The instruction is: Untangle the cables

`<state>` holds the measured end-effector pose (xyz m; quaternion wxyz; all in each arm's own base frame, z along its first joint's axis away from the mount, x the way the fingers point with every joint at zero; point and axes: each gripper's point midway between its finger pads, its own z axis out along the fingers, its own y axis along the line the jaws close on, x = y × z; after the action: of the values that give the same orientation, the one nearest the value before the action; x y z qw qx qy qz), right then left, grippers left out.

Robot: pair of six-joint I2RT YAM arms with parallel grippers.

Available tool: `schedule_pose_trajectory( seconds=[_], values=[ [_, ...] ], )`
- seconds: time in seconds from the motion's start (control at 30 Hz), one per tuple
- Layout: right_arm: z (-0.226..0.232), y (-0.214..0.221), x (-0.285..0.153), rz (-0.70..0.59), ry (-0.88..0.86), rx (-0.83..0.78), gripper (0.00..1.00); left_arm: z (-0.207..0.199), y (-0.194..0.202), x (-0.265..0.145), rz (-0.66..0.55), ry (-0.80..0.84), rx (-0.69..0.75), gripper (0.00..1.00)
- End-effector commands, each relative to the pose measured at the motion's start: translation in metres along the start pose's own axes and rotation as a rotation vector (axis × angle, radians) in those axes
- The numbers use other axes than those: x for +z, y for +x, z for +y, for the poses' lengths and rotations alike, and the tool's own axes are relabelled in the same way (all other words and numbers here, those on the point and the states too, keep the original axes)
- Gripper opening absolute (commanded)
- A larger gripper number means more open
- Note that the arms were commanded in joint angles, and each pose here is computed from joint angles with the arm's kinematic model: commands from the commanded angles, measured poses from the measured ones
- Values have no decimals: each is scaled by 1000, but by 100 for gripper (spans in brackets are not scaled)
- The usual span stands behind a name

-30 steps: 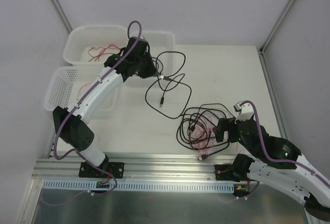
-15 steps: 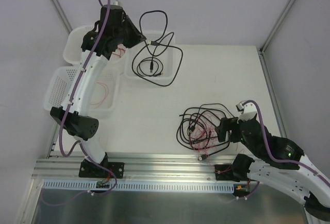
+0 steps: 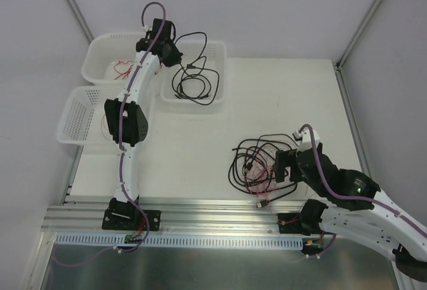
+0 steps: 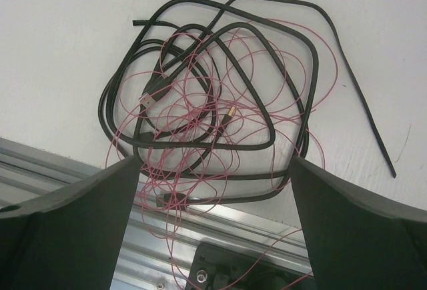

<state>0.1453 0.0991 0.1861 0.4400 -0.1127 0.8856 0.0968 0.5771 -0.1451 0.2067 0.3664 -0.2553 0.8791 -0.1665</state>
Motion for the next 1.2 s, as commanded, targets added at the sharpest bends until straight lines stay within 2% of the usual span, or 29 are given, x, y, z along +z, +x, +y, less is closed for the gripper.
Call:
schedule_pose_trajectory(
  seconds=[0.0, 0.07, 0.2, 0.3, 0.43, 0.57, 0.7, 0.73, 0.77, 0.87, 0.9, 1.03, 1.1, 1.17],
  values=[
    [8, 0, 6, 17, -12, 12, 100, 3, -12, 16, -69, -15, 102, 0],
    [11, 1, 8, 26, -18, 9, 100, 13, 1, 36, -37, -32, 136, 1],
    [16, 2, 13, 44, -20, -4, 99, 21, 6, 45, -34, -43, 181, 8],
    [21, 1, 15, 53, -33, -3, 99, 18, -9, 37, -94, -49, 198, 3],
    [22, 1, 15, 58, -37, 2, 100, 7, -31, 29, -186, -31, 189, 3],
    [21, 0, 11, 52, -40, 12, 100, -4, -46, 31, -253, 3, 185, 4],
    [19, -1, 8, 45, -35, 25, 100, -9, -54, 39, -297, 26, 222, 9],
    [17, 0, 7, 50, -32, 23, 100, -11, -57, 41, -310, 35, 224, 11],
    [17, 0, 6, 49, -32, 25, 100, -12, -58, 40, -317, 38, 235, 19],
    [17, -1, 5, 48, -33, 28, 100, -14, -63, 41, -342, 45, 251, 26],
    [17, -2, 5, 48, -34, 31, 99, -15, -64, 40, -347, 49, 255, 32],
    [19, -2, 4, 50, -41, 31, 100, -21, -71, 32, -373, 69, 263, 43],
    [18, -2, 4, 54, -37, 29, 100, -33, -71, 18, -364, 122, 265, 55],
    [18, -4, 3, 51, -38, 31, 99, -33, -60, 12, -325, 143, 267, 62]
  ],
)
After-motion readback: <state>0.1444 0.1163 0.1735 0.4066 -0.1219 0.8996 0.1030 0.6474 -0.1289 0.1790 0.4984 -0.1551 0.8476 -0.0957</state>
